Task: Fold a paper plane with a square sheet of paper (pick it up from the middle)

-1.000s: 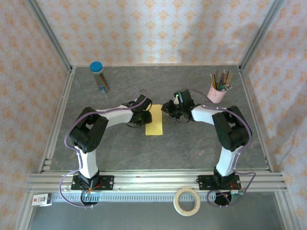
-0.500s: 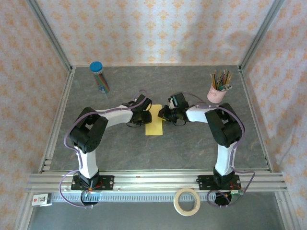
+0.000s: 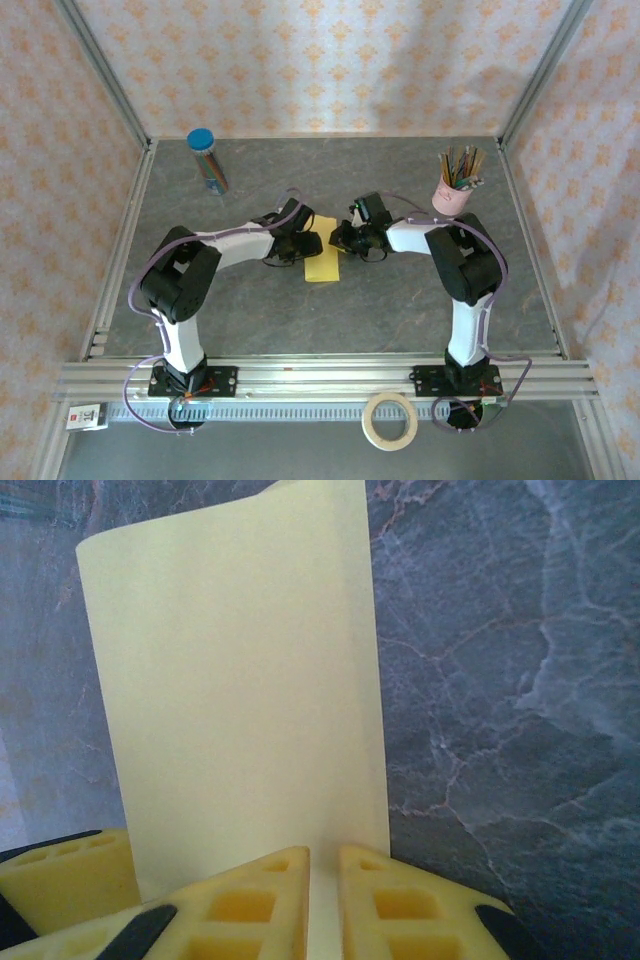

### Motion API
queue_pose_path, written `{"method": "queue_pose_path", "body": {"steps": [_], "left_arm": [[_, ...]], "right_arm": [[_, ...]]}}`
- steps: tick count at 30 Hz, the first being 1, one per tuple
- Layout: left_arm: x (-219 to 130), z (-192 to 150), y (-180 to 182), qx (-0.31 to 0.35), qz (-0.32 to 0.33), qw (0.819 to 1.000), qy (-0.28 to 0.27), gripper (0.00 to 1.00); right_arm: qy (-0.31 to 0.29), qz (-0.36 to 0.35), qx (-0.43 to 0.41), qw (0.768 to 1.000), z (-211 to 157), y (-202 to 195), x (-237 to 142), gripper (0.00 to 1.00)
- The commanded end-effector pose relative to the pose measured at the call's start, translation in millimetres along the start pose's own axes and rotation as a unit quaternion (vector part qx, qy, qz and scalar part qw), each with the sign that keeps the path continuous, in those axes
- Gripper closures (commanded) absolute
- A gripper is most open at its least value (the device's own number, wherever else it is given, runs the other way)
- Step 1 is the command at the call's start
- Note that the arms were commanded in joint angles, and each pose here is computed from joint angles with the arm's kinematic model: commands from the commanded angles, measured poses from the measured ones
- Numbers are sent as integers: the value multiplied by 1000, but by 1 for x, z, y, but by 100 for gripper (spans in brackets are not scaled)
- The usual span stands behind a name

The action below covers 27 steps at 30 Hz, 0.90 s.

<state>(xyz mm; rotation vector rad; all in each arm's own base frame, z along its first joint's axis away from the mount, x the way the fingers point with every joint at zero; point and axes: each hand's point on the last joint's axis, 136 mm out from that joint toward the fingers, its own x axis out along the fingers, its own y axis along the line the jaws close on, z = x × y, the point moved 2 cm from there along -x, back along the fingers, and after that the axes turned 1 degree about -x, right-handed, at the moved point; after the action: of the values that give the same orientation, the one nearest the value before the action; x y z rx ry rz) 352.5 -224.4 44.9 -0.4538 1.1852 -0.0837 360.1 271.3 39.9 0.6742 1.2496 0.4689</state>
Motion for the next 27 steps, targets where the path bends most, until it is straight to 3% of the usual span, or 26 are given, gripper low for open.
{"method": "queue_pose_path", "body": {"steps": [1, 10, 16, 21, 27], "left_arm": [[3, -10, 2, -29, -10, 999, 12, 40], [16, -17, 20, -55, 26, 998, 14, 45], [23, -21, 31, -62, 47, 997, 14, 49], [24, -21, 33, -66, 53, 996, 10, 53], [23, -20, 31, -62, 45, 997, 10, 55]], "right_arm": [[3, -11, -4, 1000, -1, -4, 7, 84], [3, 24, -13, 1000, 3, 13, 4, 82], [-48, 55, -26, 997, 24, 36, -21, 79], [-88, 51, -13, 995, 40, 26, -39, 78], [-94, 41, -9, 995, 48, 9, -43, 78]]}}
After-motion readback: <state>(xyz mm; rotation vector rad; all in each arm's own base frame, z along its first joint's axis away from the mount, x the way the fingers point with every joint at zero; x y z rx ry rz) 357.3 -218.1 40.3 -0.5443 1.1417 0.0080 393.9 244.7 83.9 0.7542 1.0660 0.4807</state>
